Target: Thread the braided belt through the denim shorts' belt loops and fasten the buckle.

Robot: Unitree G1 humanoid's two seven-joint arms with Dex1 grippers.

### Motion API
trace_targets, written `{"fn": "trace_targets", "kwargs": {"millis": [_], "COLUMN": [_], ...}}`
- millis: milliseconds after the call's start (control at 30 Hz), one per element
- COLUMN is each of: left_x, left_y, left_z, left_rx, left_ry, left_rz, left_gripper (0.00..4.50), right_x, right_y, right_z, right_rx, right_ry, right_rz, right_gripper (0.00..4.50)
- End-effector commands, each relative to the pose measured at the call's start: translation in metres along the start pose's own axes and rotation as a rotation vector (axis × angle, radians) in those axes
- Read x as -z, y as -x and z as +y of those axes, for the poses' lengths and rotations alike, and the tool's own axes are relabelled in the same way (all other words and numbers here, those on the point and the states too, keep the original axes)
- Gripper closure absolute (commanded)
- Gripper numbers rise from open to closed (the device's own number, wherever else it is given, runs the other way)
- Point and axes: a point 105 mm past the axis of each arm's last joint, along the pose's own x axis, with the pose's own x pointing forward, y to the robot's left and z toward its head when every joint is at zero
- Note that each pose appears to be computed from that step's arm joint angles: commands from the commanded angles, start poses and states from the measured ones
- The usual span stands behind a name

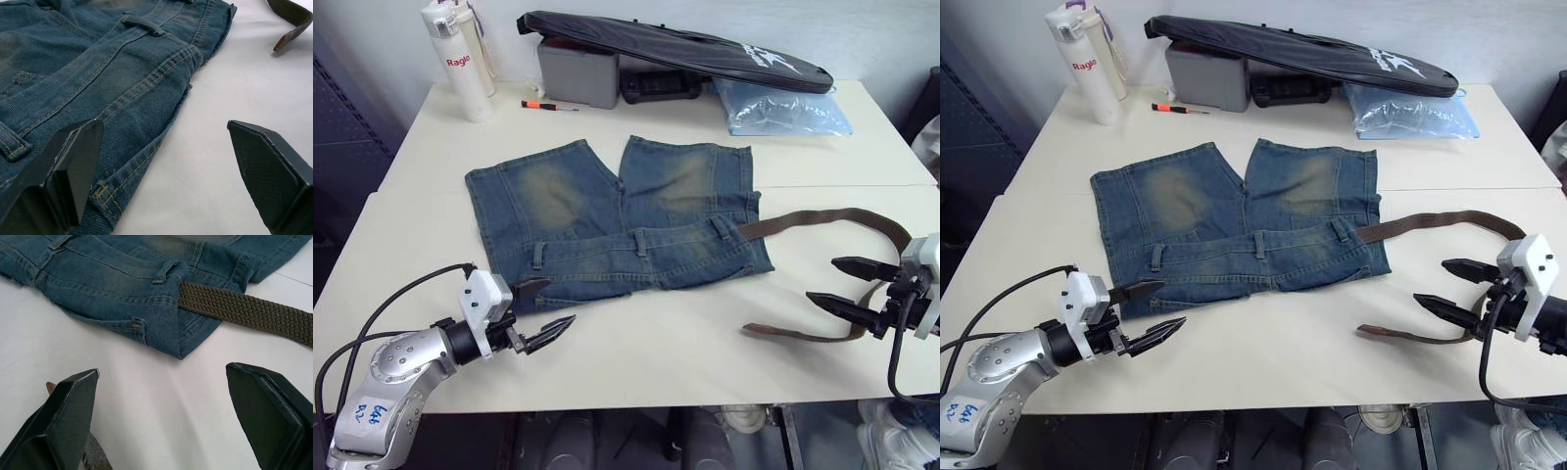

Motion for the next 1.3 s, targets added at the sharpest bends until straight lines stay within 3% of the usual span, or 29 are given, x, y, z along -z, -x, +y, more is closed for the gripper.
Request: {"fn": "trace_targets", "kwargs": {"millis": [33, 733, 800, 867, 967, 1133, 1300], "left_x": [-0.006, -0.010, -0.014, -0.024, -0.033, -0.050, -0.059], "left_y": [-0.003, -0.004, -0.002, -0.006, -0.018, -0.033, -0.038], "left_z": [-0.002, 0.004, 0.005, 0.005, -0.003, -0.029, -0.038], "left_rx": [0.017, 0.014, 0.075, 0.172, 0.264, 0.481, 0.585], "left_ry": [-0.007, -0.003, 0.020, 0.107, 0.041, -0.073, -0.162], "left_rz": [-0.025, -0.059, -0.058, -0.058, -0.023, 0.004, 0.028], "left_gripper": [0.04, 0.04, 0.04, 0.04, 0.04, 0.04, 0.04], "right_x": [-0.013, -0.018, -0.017, -0.001, 0.021, 0.040, 0.053], "right_y": [0.000, -0.007, -0.006, 0.001, 0.008, 0.006, -0.009], "right_z": [0.004, 0.010, 0.010, 0.018, 0.029, 0.037, 0.035], "right_rx": [-0.025, -0.062, -0.058, -0.091, -0.133, -0.143, -0.158], "right_ry": [0.032, 0.022, 0.028, 0.039, 0.074, 0.162, 0.229], "right_rz": [-0.022, -0.035, -0.002, 0.124, 0.275, 0.365, 0.394], "right_gripper": [0.00, 0.00, 0.00, 0.00, 0.00, 0.00, 0.00]}}
